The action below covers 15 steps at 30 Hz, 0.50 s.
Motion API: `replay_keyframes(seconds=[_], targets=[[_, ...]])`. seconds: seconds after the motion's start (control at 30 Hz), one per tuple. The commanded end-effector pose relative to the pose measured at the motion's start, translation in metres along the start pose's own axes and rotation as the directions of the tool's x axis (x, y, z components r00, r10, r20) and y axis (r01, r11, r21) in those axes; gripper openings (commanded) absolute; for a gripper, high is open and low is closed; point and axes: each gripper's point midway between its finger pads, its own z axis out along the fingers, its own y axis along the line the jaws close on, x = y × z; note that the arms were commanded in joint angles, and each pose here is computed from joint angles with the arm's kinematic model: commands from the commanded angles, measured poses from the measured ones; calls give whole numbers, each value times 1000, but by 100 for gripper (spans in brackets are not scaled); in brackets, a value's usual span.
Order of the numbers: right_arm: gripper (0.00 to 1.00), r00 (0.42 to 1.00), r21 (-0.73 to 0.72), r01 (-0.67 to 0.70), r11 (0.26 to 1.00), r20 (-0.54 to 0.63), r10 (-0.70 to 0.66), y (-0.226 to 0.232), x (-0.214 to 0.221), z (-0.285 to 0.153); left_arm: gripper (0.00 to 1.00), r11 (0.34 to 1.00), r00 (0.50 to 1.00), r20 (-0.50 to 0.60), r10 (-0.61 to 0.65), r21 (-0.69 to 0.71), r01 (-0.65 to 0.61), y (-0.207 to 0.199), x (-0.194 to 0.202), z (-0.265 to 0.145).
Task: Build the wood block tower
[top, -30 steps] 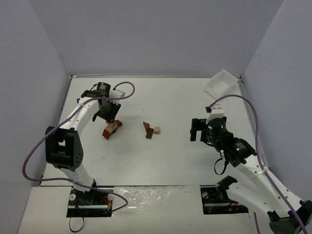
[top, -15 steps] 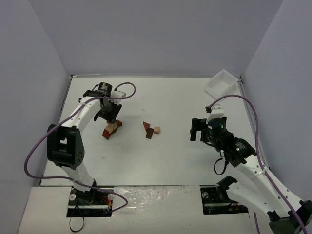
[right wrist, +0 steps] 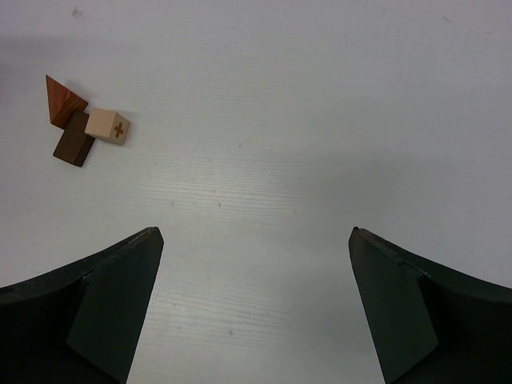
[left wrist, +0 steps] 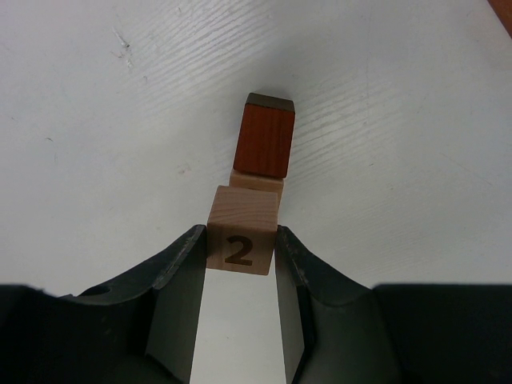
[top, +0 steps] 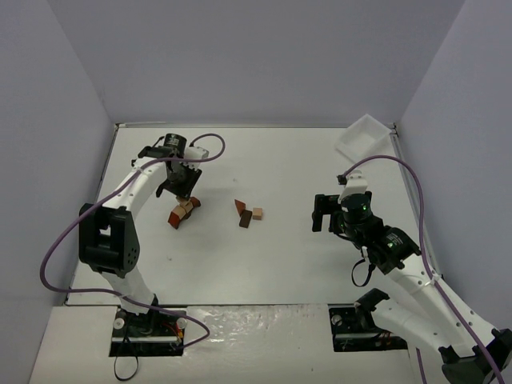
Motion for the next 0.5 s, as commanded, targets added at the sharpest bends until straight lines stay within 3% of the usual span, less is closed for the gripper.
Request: replay_keyframes(seconds=[0.0, 0.47], targets=[[100, 997, -19, -22, 1000, 75, 24, 6, -25, -1, 0, 999, 998, 54, 33, -32, -31, 3, -18, -11], [100, 997, -23, -26, 999, 79, 27, 7, -26, -1, 0, 999, 998, 42, 40, -26, -39, 1, -15, -9]])
